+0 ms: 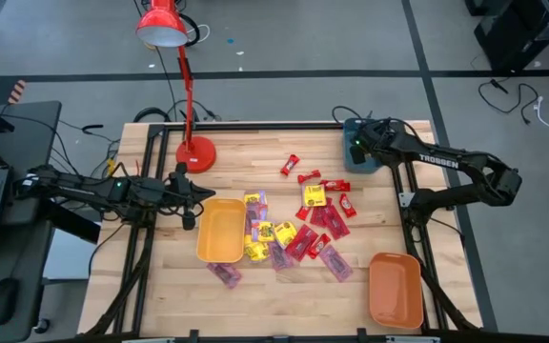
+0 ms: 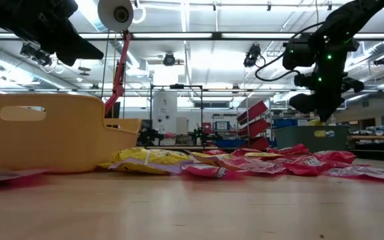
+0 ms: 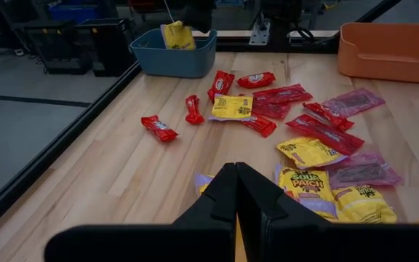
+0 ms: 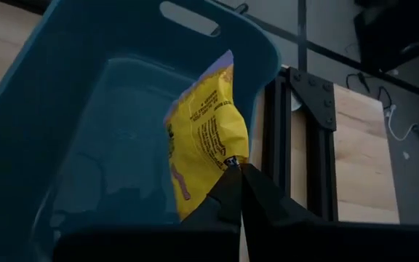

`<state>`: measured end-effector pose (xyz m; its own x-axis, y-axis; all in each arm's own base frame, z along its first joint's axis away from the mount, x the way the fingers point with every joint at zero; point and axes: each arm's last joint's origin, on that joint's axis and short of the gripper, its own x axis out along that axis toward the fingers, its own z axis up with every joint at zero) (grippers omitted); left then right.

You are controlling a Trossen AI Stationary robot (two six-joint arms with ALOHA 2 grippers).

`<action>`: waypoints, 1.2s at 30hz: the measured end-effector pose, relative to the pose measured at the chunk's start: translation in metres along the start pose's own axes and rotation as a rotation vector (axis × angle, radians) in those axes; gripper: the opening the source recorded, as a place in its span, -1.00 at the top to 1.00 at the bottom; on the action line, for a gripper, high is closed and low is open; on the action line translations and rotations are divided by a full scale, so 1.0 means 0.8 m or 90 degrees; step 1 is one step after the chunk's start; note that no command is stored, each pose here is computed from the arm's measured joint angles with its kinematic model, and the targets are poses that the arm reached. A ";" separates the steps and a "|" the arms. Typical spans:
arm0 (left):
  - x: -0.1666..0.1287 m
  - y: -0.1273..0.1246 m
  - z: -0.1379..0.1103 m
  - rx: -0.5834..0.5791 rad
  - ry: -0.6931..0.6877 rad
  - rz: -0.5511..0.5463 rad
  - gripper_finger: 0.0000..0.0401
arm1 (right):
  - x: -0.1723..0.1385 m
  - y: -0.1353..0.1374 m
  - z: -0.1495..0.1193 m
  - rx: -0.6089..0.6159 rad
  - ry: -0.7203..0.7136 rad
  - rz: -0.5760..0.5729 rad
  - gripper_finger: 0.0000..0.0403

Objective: Sort candy
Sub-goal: Put the yellow candy pack into the blue bin

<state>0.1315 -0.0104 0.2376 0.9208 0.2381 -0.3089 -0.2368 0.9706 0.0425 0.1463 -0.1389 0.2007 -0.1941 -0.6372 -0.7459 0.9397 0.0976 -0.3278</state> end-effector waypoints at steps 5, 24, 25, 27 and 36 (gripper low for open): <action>0.000 0.000 0.000 0.000 0.000 0.000 0.96 | 0.001 0.000 0.001 -0.021 -0.010 -0.021 1.00; 0.000 0.000 0.000 0.000 0.001 0.000 0.96 | 0.015 0.012 -0.001 -0.047 0.006 -0.035 1.00; 0.000 0.000 0.000 0.000 0.001 -0.001 0.96 | 0.017 0.013 -0.001 -0.049 0.008 -0.036 1.00; 0.000 0.000 0.000 0.000 0.001 -0.001 0.96 | 0.019 0.015 -0.002 -0.054 0.014 -0.037 1.00; 0.000 0.000 0.000 0.000 0.001 -0.004 0.96 | 0.025 0.020 -0.004 -0.067 0.035 -0.028 1.00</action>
<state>0.1315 -0.0106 0.2375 0.9216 0.2317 -0.3112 -0.2306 0.9722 0.0410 0.1569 -0.1473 0.1785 -0.2518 -0.5996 -0.7596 0.8956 0.1530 -0.4177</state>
